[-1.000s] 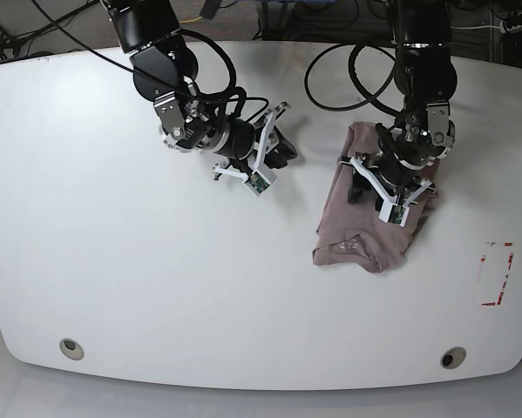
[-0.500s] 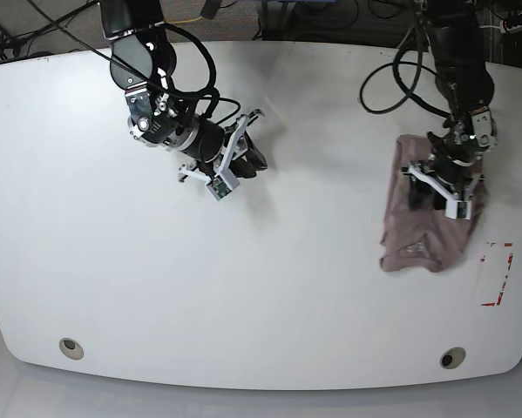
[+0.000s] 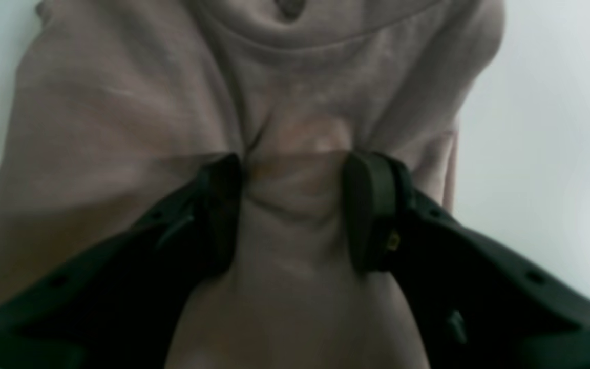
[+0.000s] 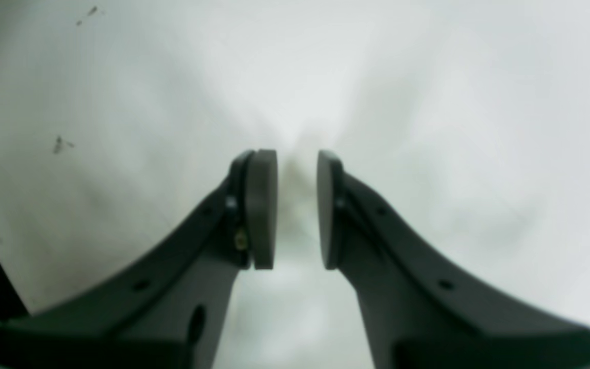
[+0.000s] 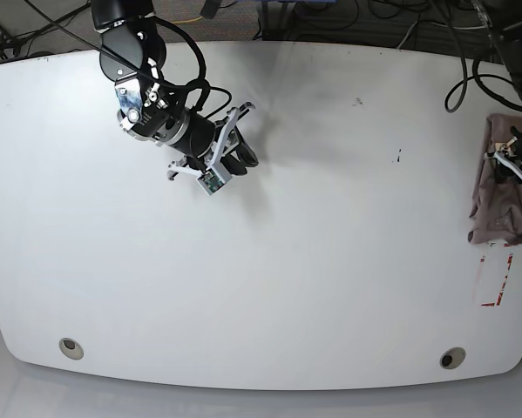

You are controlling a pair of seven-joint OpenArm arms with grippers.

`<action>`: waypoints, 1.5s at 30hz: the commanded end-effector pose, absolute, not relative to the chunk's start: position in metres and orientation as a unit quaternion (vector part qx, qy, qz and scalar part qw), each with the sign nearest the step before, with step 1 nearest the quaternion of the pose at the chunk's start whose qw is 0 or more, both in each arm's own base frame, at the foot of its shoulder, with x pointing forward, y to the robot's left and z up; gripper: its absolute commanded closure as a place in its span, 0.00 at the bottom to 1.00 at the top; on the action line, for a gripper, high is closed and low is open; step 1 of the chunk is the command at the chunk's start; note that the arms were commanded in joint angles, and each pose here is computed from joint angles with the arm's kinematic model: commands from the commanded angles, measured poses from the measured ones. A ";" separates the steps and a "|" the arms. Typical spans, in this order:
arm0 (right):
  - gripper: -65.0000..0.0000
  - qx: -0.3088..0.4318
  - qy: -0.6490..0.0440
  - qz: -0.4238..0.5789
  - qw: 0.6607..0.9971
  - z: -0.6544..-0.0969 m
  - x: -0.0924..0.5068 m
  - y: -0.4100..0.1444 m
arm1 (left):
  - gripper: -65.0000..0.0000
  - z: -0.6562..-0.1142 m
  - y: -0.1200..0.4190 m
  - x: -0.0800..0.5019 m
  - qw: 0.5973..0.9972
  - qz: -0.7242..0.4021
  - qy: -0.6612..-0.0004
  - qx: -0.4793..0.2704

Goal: Fold the T-shirt properly

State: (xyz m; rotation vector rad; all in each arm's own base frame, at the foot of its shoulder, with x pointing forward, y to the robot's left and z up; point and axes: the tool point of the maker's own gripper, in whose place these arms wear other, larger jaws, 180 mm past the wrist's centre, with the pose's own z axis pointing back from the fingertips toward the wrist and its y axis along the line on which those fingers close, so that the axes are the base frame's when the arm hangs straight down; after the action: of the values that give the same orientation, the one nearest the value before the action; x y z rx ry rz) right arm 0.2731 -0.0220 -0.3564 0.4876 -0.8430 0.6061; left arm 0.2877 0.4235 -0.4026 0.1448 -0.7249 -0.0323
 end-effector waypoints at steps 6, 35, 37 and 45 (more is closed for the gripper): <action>0.80 0.230 -0.423 0.292 0.826 -0.342 0.281 -0.024 | 0.54 -0.377 0.456 0.276 0.935 -0.056 -0.331 0.114; 0.79 0.069 -0.599 0.162 0.781 -0.331 0.303 -0.187 | 0.54 -0.352 0.178 0.299 0.760 -0.085 -0.645 0.002; 0.79 0.066 -0.597 0.150 0.785 -0.336 0.290 -0.196 | 0.54 -0.350 0.171 0.285 0.758 -0.084 -0.647 0.001; 0.79 0.057 -0.567 0.095 0.816 -0.367 0.214 -0.218 | 0.54 -0.343 0.147 0.204 0.784 -0.083 -0.616 -0.014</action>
State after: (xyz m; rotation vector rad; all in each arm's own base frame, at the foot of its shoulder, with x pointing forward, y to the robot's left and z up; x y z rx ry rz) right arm 0.2246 -0.2164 -0.3762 0.1150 -1.1687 0.2310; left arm 0.2152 0.1442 -0.3594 -0.0431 -1.2954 -0.1816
